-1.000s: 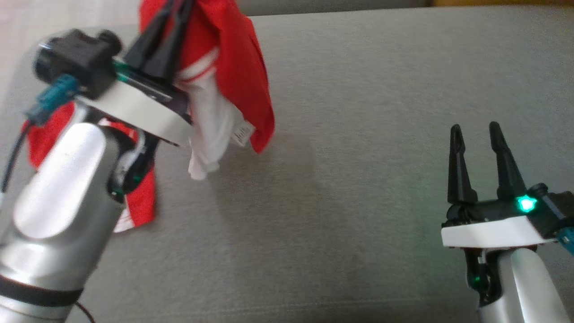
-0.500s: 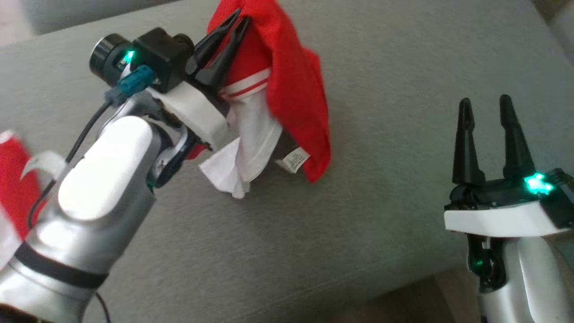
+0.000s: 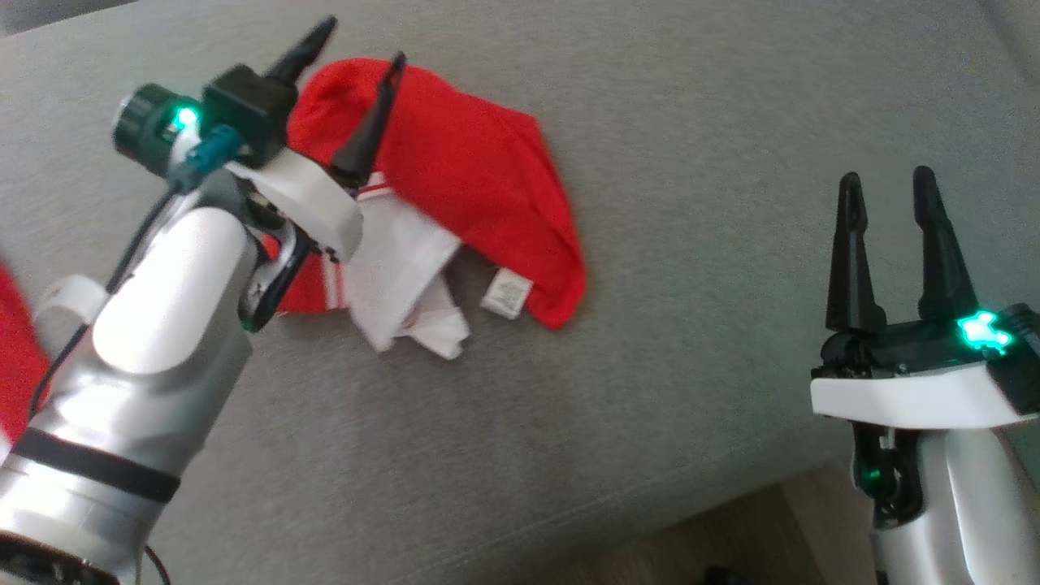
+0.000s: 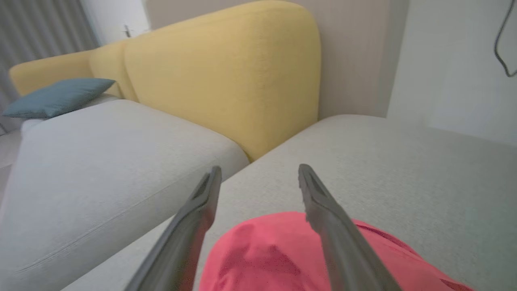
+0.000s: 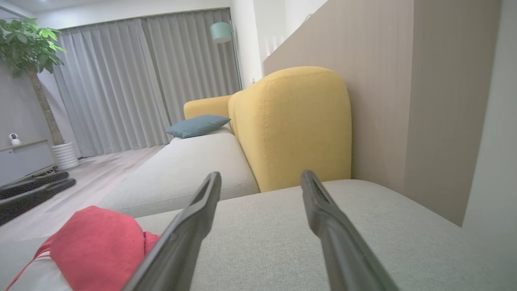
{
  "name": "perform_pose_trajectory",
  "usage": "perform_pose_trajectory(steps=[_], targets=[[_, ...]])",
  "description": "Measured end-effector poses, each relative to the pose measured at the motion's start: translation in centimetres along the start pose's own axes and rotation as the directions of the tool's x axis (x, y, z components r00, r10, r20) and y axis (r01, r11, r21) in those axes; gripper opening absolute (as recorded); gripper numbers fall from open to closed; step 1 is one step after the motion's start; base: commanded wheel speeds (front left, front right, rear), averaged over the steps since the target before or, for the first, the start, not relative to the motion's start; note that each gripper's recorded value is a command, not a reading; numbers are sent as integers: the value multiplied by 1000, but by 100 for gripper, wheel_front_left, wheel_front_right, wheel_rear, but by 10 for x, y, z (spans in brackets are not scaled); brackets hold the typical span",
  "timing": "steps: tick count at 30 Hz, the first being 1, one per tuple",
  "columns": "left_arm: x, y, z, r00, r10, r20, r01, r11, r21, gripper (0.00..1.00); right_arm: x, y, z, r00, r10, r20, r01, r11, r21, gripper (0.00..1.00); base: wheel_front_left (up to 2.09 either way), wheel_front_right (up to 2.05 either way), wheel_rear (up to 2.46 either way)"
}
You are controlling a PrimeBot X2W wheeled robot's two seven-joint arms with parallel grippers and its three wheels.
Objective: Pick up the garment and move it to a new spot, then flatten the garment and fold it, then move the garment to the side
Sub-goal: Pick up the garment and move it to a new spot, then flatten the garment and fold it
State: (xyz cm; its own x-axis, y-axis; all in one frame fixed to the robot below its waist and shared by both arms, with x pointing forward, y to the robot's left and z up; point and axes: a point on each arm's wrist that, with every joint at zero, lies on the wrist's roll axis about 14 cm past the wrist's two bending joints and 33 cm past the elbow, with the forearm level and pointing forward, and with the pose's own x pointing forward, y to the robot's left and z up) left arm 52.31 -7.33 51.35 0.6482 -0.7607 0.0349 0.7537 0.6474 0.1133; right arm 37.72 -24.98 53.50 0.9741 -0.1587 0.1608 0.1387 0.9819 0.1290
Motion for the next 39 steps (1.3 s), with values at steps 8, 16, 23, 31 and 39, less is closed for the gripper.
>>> perform_pose_trajectory(steps=[8,16,23,31,39], targets=[[-52,56,34,970,228,85,-228,974,-15,100,17,37,-14,993,113,-17,-113,994,-3,100,0,0,0],[-160,75,24,870,491,50,-486,870,-86,100,27,85,-18,969,246,-12,-246,969,0,100,0,0,0],[-234,50,16,769,639,11,-630,762,-151,100,11,108,-26,949,311,-45,-312,950,6,100,0,0,0],[-269,36,14,705,710,3,-696,692,-191,100,0,125,-35,928,363,-80,-364,931,12,100,0,0,0],[-268,39,2,711,703,-21,-693,696,-187,100,-8,139,-84,882,413,-227,-434,899,-50,100,0,0,0]])
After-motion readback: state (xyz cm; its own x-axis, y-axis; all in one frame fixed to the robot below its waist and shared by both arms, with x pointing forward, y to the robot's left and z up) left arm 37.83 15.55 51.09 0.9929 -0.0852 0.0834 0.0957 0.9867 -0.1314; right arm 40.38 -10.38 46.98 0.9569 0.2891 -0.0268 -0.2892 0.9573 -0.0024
